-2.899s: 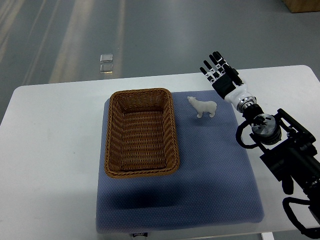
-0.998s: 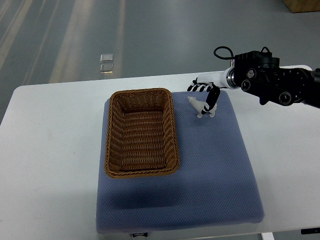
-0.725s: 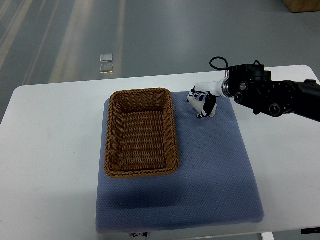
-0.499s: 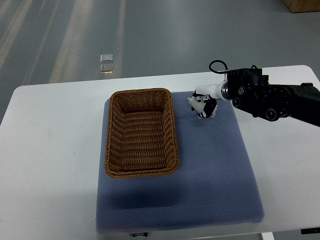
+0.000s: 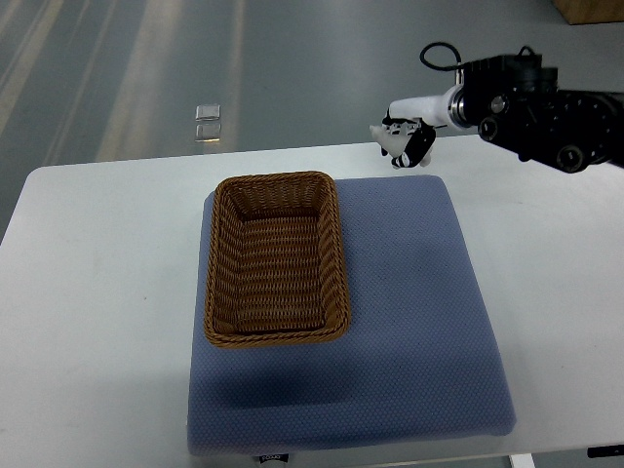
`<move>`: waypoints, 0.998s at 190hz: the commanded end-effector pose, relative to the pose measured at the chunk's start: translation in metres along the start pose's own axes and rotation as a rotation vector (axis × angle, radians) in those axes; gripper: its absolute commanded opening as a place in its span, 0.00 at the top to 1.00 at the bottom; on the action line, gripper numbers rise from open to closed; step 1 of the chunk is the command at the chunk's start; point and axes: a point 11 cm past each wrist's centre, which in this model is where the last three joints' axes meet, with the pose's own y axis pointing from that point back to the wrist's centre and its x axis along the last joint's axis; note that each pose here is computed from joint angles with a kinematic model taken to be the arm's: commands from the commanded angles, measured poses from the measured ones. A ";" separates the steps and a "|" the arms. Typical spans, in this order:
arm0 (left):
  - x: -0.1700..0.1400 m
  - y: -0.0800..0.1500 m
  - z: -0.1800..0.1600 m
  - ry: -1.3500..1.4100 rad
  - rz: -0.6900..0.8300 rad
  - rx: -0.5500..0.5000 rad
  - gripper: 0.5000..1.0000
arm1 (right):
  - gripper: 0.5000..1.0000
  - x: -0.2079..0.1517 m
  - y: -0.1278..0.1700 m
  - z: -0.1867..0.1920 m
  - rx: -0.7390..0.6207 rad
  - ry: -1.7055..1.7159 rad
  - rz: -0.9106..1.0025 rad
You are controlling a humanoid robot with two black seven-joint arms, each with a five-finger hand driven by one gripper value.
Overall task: Place white bear in brown basket with right hand
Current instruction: 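Lift the bear with the right hand and carry it over the basket, then lower the bear into the wicker basket and open the right hand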
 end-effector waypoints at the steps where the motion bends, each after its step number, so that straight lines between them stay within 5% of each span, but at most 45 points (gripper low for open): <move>1: -0.001 0.000 0.000 0.000 -0.002 0.000 0.00 | 1.00 0.041 0.034 -0.022 0.063 -0.004 0.034; 25: -0.001 0.000 0.000 -0.002 -0.003 0.000 0.00 | 1.00 0.069 0.065 -0.048 0.119 0.042 0.055; 56: -0.001 0.000 0.000 -0.002 -0.002 0.000 0.00 | 1.00 0.070 0.067 -0.072 0.158 0.080 0.056; 150: -0.001 0.000 0.000 -0.002 -0.002 0.000 0.00 | 1.00 -0.049 -0.026 -0.190 0.335 0.042 -0.139; 190: -0.001 0.000 0.000 0.000 -0.003 0.000 0.00 | 1.00 -0.068 -0.047 -0.158 0.268 -0.035 -0.148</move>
